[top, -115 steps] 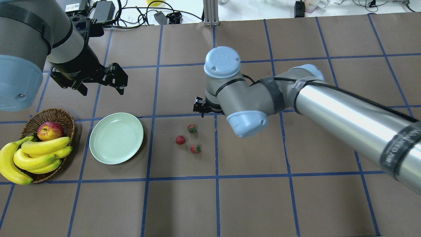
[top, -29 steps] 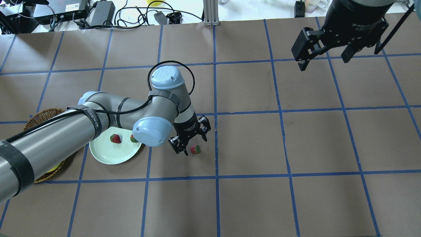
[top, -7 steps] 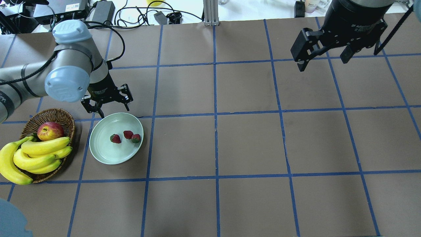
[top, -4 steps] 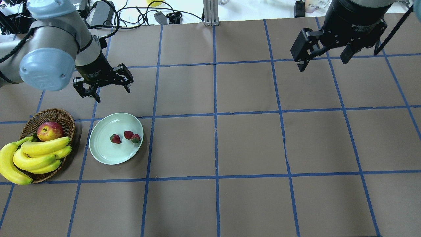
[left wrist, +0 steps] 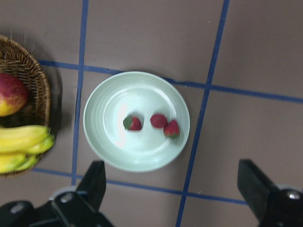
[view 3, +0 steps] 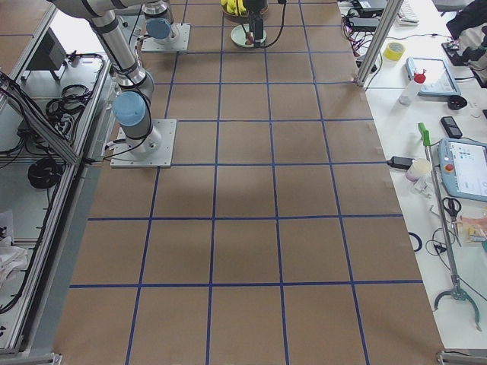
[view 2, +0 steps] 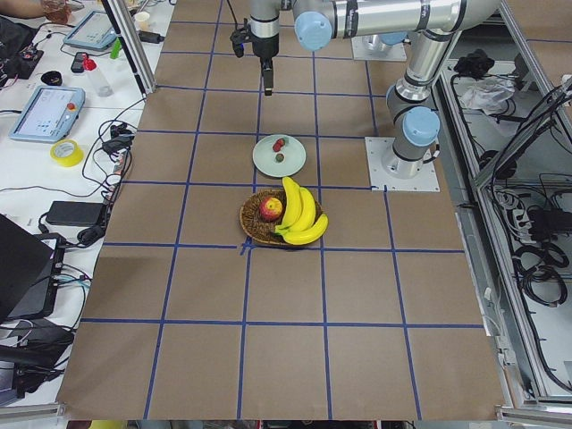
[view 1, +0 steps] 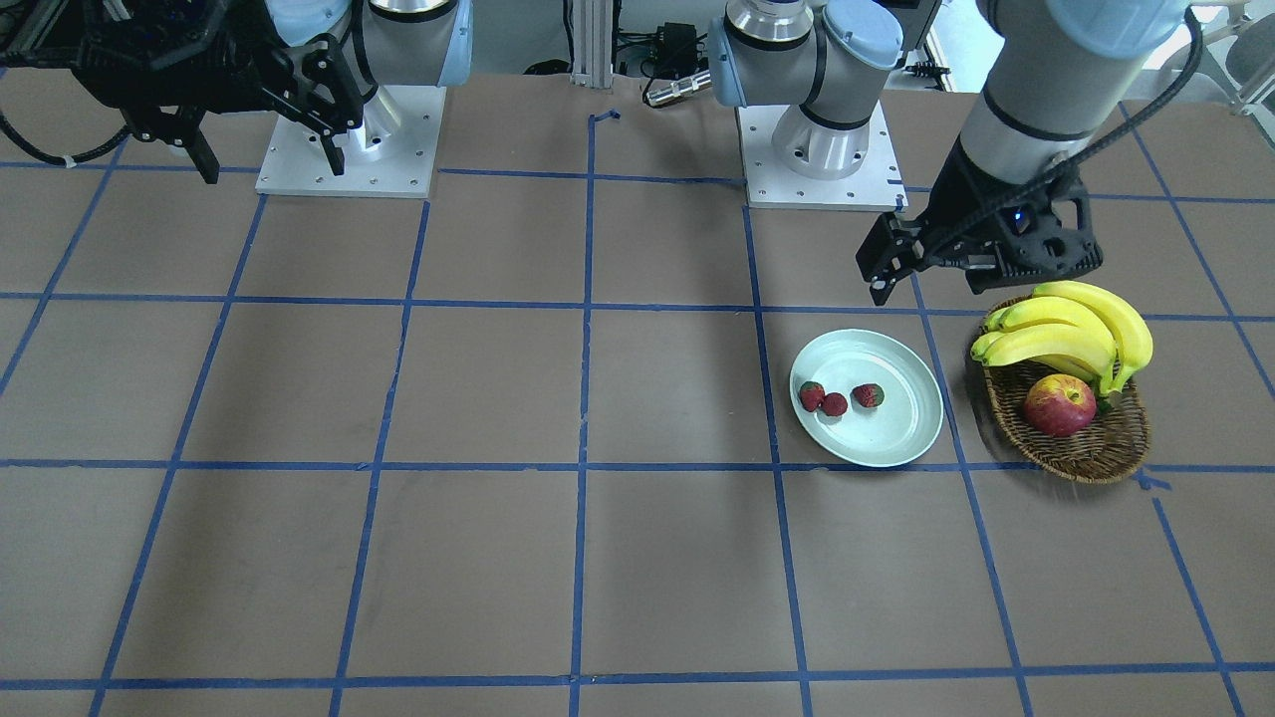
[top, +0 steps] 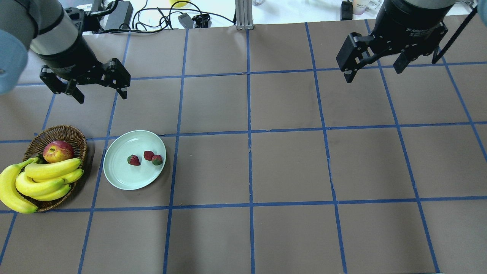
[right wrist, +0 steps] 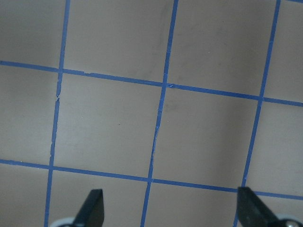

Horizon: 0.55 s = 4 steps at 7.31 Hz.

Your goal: Collect all strawberries into plate

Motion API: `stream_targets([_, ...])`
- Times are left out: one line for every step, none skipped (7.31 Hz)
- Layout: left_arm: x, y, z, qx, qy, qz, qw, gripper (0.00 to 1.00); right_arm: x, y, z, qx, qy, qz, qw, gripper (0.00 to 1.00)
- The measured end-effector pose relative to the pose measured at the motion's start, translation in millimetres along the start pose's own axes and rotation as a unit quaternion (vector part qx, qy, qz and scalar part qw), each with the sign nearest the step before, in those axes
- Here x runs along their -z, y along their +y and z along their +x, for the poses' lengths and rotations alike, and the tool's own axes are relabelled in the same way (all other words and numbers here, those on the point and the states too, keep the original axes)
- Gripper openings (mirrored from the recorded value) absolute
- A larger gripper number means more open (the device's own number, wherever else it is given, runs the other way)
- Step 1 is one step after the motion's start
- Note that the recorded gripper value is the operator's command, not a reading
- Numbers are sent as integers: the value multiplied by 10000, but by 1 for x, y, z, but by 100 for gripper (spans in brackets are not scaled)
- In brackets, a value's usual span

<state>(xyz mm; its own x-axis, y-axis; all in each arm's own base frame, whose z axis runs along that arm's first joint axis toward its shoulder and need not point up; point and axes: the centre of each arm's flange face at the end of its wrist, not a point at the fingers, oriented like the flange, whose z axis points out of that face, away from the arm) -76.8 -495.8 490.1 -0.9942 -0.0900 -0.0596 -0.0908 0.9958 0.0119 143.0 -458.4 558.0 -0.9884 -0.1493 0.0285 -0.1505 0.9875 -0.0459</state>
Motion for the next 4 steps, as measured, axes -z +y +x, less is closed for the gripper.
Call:
stream_targets([17, 6, 3, -126, 35, -69, 9999, 100, 0, 0, 0, 0, -2, 1, 10000, 100])
stream_targets([23, 9, 9, -211, 100, -119, 9997, 100, 0, 0, 0, 2, -2, 5, 10000, 100])
stream_targets([24, 10, 16, -278, 155, -144, 9994, 100, 0, 0, 0, 3, 0, 5, 10000, 100])
stream_targets([22, 11, 23, -324, 182, -158, 9992, 100, 0, -1, 0, 3, 1, 7, 10000, 100])
